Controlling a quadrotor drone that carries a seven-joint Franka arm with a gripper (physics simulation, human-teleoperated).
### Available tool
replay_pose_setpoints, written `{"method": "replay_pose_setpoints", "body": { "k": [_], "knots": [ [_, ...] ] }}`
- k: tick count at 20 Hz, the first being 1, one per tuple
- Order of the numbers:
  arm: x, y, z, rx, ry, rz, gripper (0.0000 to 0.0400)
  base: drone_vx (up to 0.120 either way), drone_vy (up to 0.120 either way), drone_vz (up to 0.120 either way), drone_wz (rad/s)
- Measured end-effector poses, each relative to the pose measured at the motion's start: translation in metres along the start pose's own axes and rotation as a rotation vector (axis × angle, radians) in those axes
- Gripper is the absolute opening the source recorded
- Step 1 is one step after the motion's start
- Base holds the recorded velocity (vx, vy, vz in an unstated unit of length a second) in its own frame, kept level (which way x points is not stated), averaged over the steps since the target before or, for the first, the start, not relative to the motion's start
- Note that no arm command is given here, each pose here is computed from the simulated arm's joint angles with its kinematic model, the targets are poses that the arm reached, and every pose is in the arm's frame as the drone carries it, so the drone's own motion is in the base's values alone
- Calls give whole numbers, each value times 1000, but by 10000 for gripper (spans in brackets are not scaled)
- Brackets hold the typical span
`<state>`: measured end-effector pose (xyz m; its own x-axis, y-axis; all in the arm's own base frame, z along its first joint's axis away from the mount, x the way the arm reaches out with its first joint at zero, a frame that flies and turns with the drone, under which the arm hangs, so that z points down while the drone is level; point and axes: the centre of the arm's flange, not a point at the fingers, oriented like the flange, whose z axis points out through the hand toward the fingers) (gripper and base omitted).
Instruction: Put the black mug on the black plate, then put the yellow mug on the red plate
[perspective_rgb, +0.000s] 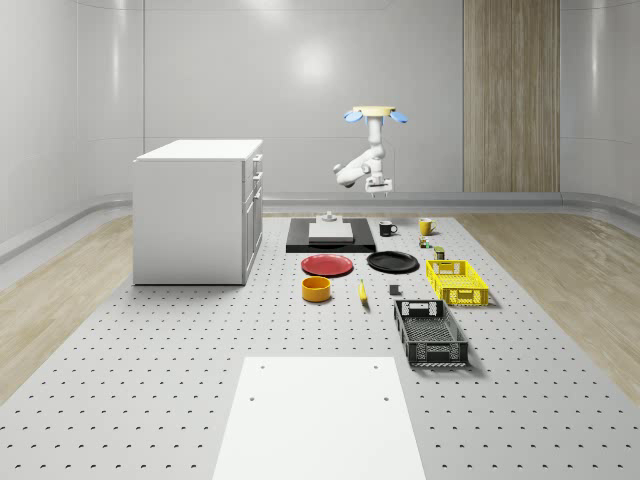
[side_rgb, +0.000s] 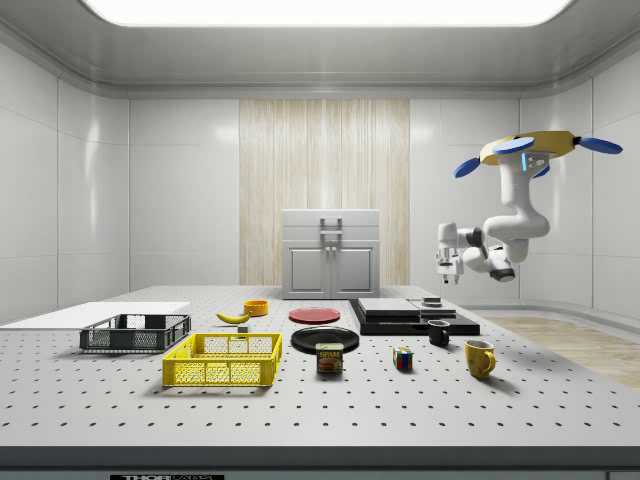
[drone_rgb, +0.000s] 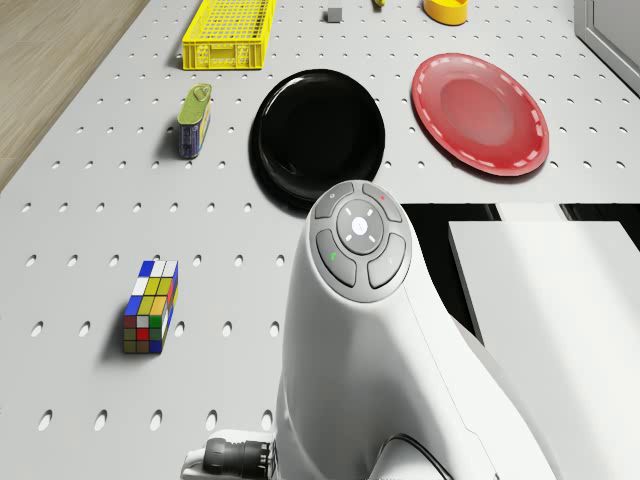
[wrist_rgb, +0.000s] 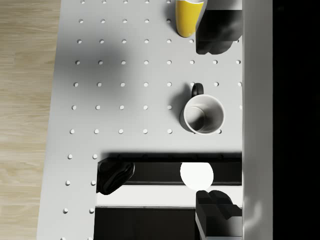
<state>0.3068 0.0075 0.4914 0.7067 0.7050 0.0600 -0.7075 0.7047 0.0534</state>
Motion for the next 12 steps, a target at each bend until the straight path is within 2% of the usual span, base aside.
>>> {"method": "replay_pose_setpoints", "body": {
  "k": [9, 12],
  "knots": [
    [-4, -4, 0, -43, 46, -1, 400, 120, 0, -120, 0],
    [-5, -5, 0, -48, 51, -1, 400, 27, 0, -120, 0]
  ]
}}
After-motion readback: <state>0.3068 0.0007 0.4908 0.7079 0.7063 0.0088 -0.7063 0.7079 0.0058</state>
